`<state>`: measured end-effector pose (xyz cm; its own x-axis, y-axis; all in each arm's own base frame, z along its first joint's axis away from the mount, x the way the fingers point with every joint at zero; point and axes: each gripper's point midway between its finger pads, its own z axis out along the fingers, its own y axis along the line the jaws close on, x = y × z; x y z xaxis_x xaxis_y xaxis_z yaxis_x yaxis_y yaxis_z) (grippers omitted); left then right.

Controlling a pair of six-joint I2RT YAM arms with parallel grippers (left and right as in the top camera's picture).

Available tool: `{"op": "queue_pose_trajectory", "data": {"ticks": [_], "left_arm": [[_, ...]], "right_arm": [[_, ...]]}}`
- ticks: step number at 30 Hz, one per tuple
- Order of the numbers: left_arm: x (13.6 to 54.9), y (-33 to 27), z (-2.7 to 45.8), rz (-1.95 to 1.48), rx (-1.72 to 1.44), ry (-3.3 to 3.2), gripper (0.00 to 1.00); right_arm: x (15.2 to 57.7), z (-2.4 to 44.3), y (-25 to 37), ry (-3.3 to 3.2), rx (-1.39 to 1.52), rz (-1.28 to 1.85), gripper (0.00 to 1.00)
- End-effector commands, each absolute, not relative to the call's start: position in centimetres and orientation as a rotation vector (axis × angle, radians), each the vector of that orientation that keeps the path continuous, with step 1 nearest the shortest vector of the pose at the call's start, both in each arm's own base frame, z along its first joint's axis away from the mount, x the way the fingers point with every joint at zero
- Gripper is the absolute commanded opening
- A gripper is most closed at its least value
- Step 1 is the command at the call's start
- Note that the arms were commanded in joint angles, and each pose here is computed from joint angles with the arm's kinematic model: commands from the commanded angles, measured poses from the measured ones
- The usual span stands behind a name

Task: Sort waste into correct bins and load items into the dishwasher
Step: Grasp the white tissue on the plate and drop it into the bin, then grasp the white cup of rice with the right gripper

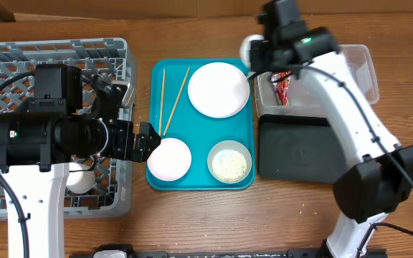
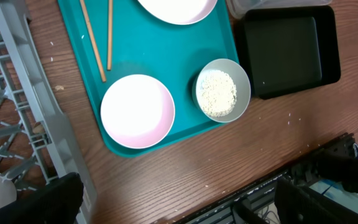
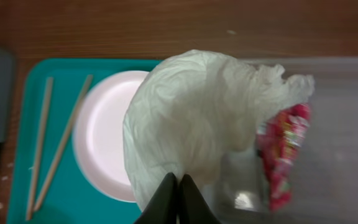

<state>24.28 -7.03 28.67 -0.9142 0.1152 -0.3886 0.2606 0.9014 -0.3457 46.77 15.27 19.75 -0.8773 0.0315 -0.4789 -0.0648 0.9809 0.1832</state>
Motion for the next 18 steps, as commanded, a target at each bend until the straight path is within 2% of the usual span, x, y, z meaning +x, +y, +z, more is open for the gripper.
{"op": "queue_pose_trajectory", "data": {"ticks": [1,5,6,7,8,9,14,18], "left_arm": [[24.4,-7.1,29.2,-0.553,0.311,2.677,1.00],[24.4,-7.1,29.2,-0.553,0.311,2.677,1.00],[24.4,-7.1,29.2,-0.553,0.312,2.677,1.00],[24.4,-7.1,29.2,-0.553,0.311,2.677,1.00],[24.4,-7.1,29.2,-0.553,0.312,2.677,1.00],[24.4,-7.1,29.2,-0.553,0.311,2.677,1.00],[24.4,-7.1,29.2,-0.553,0.311,2.677,1.00],[24.4,-7.1,29.2,-0.553,0.311,2.677,1.00]], "right_arm": [[47.4,18.4,10.6,2.675,0.111,0.212,0.04],[46.5,17.0,7.6,2.741,0.153,0.185,0.05],[46.2,16.7,7.2,2.754,0.150,0.176,0.18],[46.1,16.6,6.8,2.760,0.157,0.166,0.45],[46.1,16.6,6.5,2.762,0.168,0.161,0.54],[46.0,16.9,6.4,2.763,0.173,0.167,0.57],[44.2,20.5,7.3,2.738,0.152,0.252,0.58],[39.8,24.7,10.1,2.735,0.075,0.433,0.58]]}}
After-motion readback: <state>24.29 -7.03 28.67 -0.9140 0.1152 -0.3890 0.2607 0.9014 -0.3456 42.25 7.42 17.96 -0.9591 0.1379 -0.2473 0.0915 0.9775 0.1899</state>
